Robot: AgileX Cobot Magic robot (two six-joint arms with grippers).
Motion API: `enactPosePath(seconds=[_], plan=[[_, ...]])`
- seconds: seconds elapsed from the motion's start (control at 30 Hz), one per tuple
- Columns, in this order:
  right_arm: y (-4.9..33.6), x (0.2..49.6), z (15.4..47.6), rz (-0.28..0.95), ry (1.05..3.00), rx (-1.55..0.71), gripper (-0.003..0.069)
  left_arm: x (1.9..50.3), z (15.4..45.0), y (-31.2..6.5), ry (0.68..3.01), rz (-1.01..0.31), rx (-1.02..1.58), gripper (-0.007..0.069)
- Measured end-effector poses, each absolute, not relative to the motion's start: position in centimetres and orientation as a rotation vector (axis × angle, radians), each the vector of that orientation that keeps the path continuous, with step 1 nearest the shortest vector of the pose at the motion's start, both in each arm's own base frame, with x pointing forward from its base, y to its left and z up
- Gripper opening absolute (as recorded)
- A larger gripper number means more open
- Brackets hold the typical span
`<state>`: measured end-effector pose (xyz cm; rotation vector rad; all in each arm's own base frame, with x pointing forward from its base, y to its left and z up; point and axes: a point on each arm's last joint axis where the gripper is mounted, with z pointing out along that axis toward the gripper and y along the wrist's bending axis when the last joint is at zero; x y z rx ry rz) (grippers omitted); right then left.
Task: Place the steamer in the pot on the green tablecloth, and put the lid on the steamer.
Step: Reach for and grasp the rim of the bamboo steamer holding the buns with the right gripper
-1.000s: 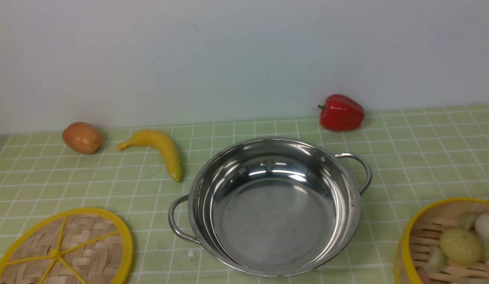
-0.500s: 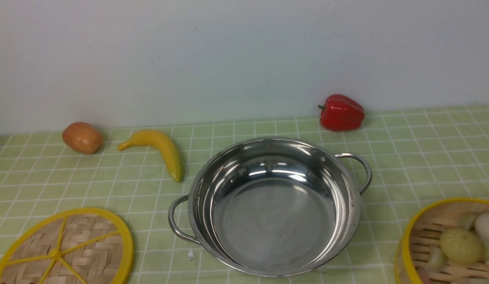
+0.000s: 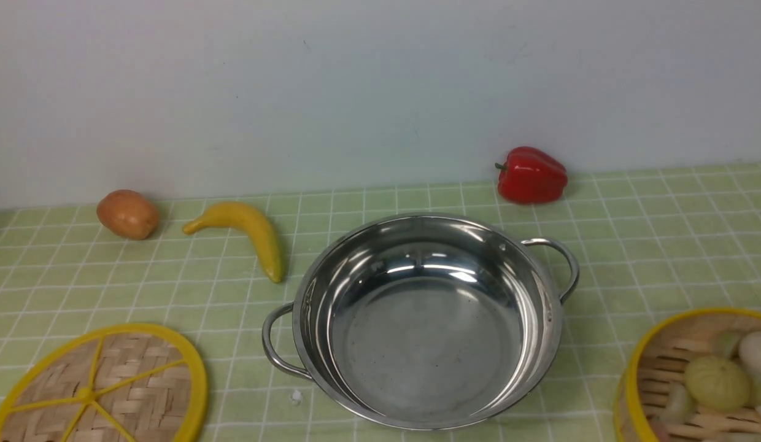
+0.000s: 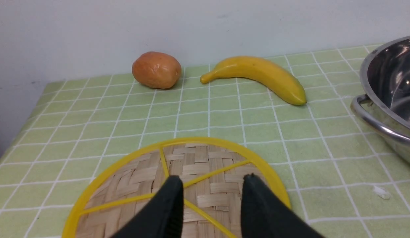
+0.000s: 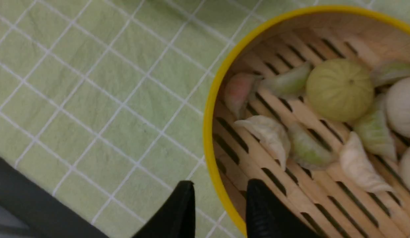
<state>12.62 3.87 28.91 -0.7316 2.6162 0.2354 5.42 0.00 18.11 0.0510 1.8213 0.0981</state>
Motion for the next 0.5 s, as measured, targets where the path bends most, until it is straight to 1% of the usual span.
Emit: enactPosePath(seconds=[0.13, 0.17, 0.3, 0.43, 0.5], plan=[[4.8, 14.3, 27.2, 0.265, 2.713, -0.821, 0.0242, 5.4, 18.1, 0.0, 1.821, 0.098, 0.051, 0.0243], [5.3, 14.9, 26.4, 0.263, 2.757, -0.884, 0.0242, 5.4, 18.1, 0.0, 1.821, 0.098, 0.051, 0.0243], [6.3, 16.1, 24.3, 0.195, 2.873, -0.968, 0.0249, 5.4, 18.1, 0.0, 1.821, 0.098, 0.051, 0.0243], [6.9, 16.7, 23.1, 0.178, 2.934, -1.001, 0.0279, 5.4, 18.1, 0.0, 1.821, 0.098, 0.051, 0.0243], [7.2, 17.1, 22.5, 0.178, 2.955, -1.019, 0.0306, 5.4, 18.1, 0.0, 1.821, 0.098, 0.051, 0.0243]])
